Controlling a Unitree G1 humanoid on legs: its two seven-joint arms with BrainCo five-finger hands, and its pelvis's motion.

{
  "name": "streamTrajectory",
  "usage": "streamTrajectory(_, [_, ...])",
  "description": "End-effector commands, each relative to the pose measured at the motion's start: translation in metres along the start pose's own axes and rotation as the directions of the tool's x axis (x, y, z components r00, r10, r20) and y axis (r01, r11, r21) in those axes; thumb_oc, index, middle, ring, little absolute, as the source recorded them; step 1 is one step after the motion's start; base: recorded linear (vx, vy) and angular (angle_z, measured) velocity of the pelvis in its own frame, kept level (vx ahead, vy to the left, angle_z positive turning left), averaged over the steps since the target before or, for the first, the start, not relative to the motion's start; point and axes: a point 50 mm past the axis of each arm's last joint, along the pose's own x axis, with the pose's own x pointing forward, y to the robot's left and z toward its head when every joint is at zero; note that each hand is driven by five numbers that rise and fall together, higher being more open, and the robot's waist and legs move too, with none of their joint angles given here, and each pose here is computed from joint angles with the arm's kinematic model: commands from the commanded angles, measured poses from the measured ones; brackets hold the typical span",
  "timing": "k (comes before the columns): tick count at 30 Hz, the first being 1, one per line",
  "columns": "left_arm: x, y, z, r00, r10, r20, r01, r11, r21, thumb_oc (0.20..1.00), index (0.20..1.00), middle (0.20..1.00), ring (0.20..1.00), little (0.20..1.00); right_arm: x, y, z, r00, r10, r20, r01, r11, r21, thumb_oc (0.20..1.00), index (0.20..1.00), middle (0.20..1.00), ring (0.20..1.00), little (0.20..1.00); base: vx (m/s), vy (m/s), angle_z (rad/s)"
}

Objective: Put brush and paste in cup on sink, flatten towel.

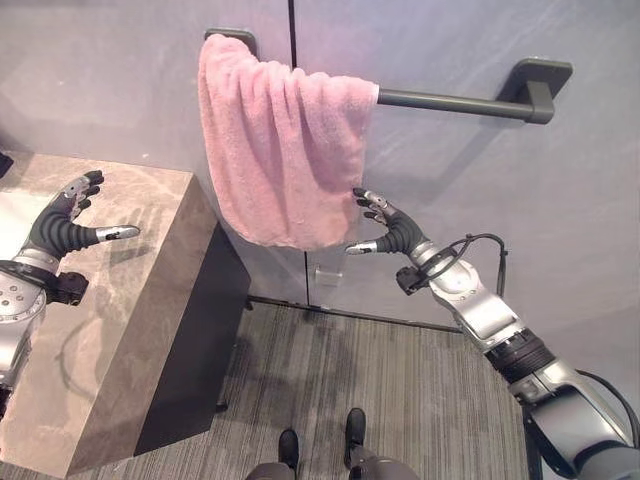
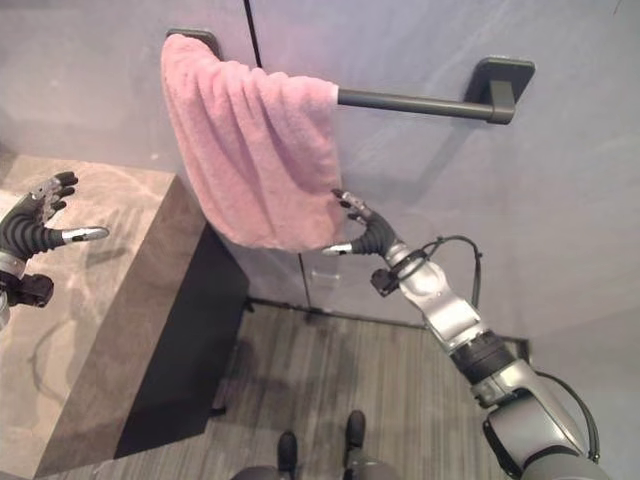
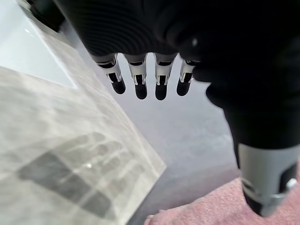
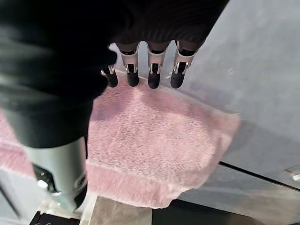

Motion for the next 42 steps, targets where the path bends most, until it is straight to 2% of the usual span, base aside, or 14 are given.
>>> streamTrajectory(1, [0.008, 0.019, 0.026, 0.996, 0.044, 0.083, -0.051, 0.995, 0.091, 1.0, 1.0, 1.0, 1.0, 1.0, -0.006, -0.01, 0.006, 0.998, -0.037, 0.044, 0.035, 0.998, 0.045, 1.0, 1.0, 1.0, 1.0, 1.0, 0.05, 0.018, -0.01])
streamTrajectory(9, [0.011, 0.015, 0.031, 0.995, 0.022, 0.102, -0.031, 0.996, 0.086, 1.0, 1.0, 1.0, 1.0, 1.0, -0.002, -0.009, 0.005, 0.999, -0.024, 0.036, 0.02, 0.995, 0.102, 1.0, 1.0, 1.0, 1.0, 1.0, 0.02, 0.006, -0.02])
streamTrajectory(20, [0.02, 0.012, 0.041, 0.991, 0.011, 0.132, -0.021, 0.997, 0.078, 1.0, 1.0, 1.0, 1.0, 1.0, 0.033, -0.004, 0.03, 0.997, 0.028, 0.072, -0.034, 0.996, 0.085, 1.0, 1.0, 1.0, 1.0, 1.0, 0.0, 0.0, 0.0])
streamTrajectory(27, [0.021, 0.009, 0.044, 0.989, 0.001, 0.145, -0.011, 0.997, 0.071, 1.0, 1.0, 1.0, 1.0, 1.0, 0.046, -0.012, 0.043, 0.997, 0.011, 0.083, -0.016, 0.998, 0.055, 1.0, 1.0, 1.0, 1.0, 1.0, 0.0, 0.0, 0.0])
streamTrajectory(36, [0.019, 0.008, 0.04, 0.991, 0.016, 0.134, -0.025, 0.997, 0.068, 1.0, 1.0, 1.0, 1.0, 1.0, 0.047, -0.014, 0.059, 0.989, 0.001, 0.148, -0.01, 0.998, 0.057, 1.0, 1.0, 1.0, 1.0, 1.0, 0.0, 0.0, 0.0])
streamTrajectory(37, [0.019, 0.008, 0.039, 0.991, 0.017, 0.133, -0.026, 0.997, 0.066, 1.0, 1.0, 1.0, 1.0, 1.0, 0.047, -0.013, 0.061, 0.988, 0.001, 0.158, -0.01, 0.998, 0.057, 0.762, 0.762, 0.762, 0.762, 0.762, 0.0, 0.0, 0.0])
streamTrajectory(38, [0.019, 0.008, 0.039, 0.991, 0.019, 0.132, -0.028, 0.998, 0.064, 1.0, 1.0, 1.0, 1.0, 1.0, 0.046, -0.014, 0.063, 0.986, -0.001, 0.166, -0.009, 0.998, 0.056, 0.699, 0.699, 0.699, 0.699, 0.699, 0.0, 0.0, 0.0])
streamTrajectory(39, [0.019, 0.008, 0.039, 0.991, 0.019, 0.132, -0.028, 0.998, 0.064, 1.0, 1.0, 1.0, 1.0, 1.0, 0.046, -0.014, 0.063, 0.986, 0.0, 0.166, -0.009, 0.998, 0.056, 0.567, 0.567, 0.567, 0.567, 0.567, 0.0, 0.0, 0.0])
streamTrajectory(40, [0.019, 0.007, 0.038, 0.991, 0.019, 0.131, -0.027, 0.998, 0.062, 1.0, 1.0, 1.0, 1.0, 1.0, 0.046, -0.014, 0.065, 0.985, -0.005, 0.175, -0.005, 0.999, 0.054, 0.523, 0.523, 0.523, 0.523, 0.523, 0.0, 0.0, 0.0])
streamTrajectory(41, [0.019, 0.007, 0.037, 0.991, 0.021, 0.129, -0.029, 0.998, 0.057, 1.0, 1.0, 1.0, 1.0, 1.0, 0.045, -0.014, 0.066, 0.983, -0.008, 0.186, -0.001, 0.999, 0.051, 0.2, 0.2, 0.2, 0.2, 0.2, 0.0, 0.0, 0.0])
streamTrajectory(42, [0.019, 0.005, 0.037, 0.992, 0.02, 0.127, -0.027, 0.998, 0.055, 1.0, 1.0, 1.0, 1.0, 1.0, 0.044, -0.014, 0.067, 0.981, -0.014, 0.192, 0.003, 0.998, 0.057, 0.2, 0.2, 0.2, 0.2, 0.2, 0.0, 0.0, 0.0])
